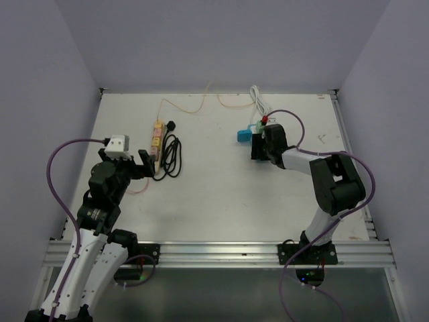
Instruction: Pull the plug off the socket
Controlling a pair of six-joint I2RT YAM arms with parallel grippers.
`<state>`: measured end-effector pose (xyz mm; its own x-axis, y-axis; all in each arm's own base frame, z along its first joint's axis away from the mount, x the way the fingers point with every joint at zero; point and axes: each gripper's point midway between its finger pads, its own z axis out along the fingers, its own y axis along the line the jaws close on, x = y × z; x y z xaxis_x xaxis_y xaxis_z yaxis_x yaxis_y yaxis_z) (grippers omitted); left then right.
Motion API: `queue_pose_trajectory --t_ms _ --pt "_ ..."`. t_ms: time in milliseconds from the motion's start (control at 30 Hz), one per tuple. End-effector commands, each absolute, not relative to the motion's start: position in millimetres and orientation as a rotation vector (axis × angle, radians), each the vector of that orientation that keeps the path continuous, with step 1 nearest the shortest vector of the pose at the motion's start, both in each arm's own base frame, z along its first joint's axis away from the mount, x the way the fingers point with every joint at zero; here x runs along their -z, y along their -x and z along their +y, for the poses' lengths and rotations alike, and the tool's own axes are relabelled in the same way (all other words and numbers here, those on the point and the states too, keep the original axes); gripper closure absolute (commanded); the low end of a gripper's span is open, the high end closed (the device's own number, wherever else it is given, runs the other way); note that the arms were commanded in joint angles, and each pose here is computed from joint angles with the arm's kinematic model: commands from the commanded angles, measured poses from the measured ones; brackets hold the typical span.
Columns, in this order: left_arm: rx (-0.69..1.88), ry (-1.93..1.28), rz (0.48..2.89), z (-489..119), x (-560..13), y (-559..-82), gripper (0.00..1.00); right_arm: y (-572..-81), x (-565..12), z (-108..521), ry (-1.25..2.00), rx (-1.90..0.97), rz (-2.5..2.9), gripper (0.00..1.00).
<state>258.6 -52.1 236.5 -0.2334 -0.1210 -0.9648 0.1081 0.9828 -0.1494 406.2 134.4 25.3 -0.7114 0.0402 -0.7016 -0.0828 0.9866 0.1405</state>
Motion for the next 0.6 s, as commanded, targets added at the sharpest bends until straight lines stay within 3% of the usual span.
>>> queue_pose_trajectory --t_ms 0,367,467,567 --pt "0.208 0.004 1.749 -53 -246 -263 0.00 -420 -35 137 0.014 -0.151 2.263 0.38" --pt "0.199 0.009 1.764 -52 -243 -265 0.00 -422 -33 147 0.032 -0.098 2.203 0.28" --pt "0.198 0.008 1.770 -52 -241 -266 0.00 -423 -31 145 0.012 -0.081 2.200 0.31" --pt "0.198 0.010 1.773 -52 -240 -266 0.00 -423 -34 144 0.006 -0.075 2.186 0.39"
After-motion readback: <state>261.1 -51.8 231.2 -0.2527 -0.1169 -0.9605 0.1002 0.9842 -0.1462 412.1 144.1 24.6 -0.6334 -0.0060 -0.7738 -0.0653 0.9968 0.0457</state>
